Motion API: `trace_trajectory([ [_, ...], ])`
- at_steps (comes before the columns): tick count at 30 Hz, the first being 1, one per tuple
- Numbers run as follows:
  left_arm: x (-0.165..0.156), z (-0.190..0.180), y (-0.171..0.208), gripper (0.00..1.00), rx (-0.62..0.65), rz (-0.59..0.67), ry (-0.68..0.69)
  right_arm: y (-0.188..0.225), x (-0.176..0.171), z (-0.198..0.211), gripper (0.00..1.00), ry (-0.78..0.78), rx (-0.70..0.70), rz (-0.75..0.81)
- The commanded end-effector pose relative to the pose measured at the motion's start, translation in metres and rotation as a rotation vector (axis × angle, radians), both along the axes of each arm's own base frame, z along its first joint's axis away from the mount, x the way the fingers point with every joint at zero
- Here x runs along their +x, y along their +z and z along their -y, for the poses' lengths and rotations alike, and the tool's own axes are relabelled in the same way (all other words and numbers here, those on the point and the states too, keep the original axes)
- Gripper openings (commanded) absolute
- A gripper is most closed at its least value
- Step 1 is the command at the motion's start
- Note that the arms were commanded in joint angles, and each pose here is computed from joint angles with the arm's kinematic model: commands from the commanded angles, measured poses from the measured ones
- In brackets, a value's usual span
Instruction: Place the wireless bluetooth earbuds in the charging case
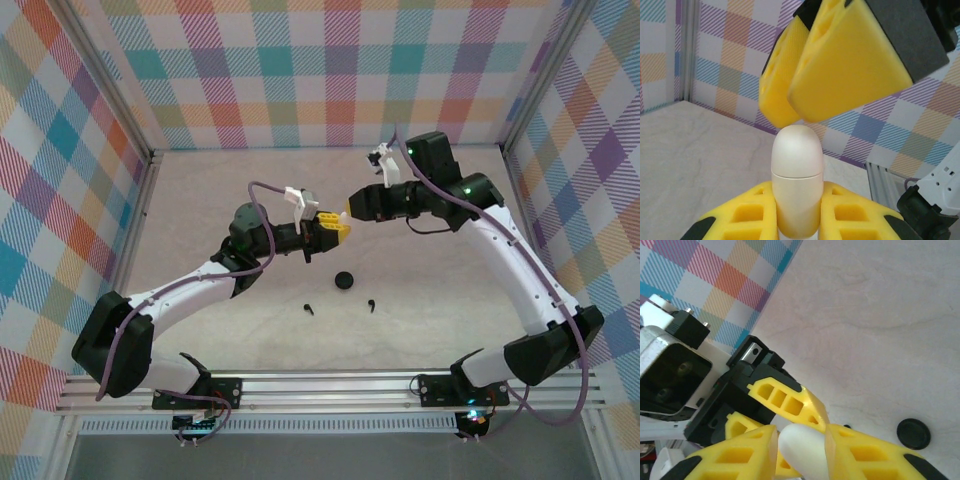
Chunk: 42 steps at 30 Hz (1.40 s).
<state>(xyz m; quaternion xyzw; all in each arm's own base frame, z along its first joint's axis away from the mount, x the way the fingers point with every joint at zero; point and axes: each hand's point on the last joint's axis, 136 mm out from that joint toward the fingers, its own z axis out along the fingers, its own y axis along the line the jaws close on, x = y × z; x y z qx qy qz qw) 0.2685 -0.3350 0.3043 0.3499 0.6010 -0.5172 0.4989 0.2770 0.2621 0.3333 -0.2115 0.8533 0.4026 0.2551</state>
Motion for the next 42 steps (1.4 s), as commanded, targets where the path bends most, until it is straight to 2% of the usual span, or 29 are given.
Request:
trace_trajectory([
  [1, 0.005, -0.001, 0.026, 0.00, -0.048, -0.021, 0.007, -0.002, 0.003, 0.009, 0.42, 0.001, -0.037, 0.137],
  [3, 0.007, -0.002, 0.026, 0.00, -0.043, -0.059, 0.011, 0.001, 0.005, 0.018, 0.46, -0.011, -0.073, 0.266],
  [6, 0.010, -0.005, 0.026, 0.00, -0.036, -0.121, 0.018, 0.009, 0.007, 0.029, 0.58, 0.005, -0.116, 0.502],
  [11, 0.014, -0.007, 0.028, 0.00, -0.033, -0.201, 0.017, 0.005, -0.005, 0.024, 0.67, 0.162, -0.169, 0.805],
  [16, 0.013, -0.004, 0.026, 0.00, -0.015, -0.252, -0.011, -0.013, -0.012, 0.007, 0.74, 0.307, -0.275, 0.953],
  [22, 0.012, -0.001, 0.025, 0.00, -0.006, -0.282, -0.043, -0.019, -0.005, -0.002, 0.83, 0.342, -0.343, 1.069],
  [31, 0.010, 0.001, 0.019, 0.00, 0.012, -0.308, -0.062, -0.019, 0.006, -0.004, 0.82, 0.348, -0.392, 1.125],
  [42, 0.022, 0.004, 0.016, 0.00, -0.009, -0.385, -0.042, -0.033, 0.003, -0.013, 0.60, 0.403, -0.429, 1.168],
])
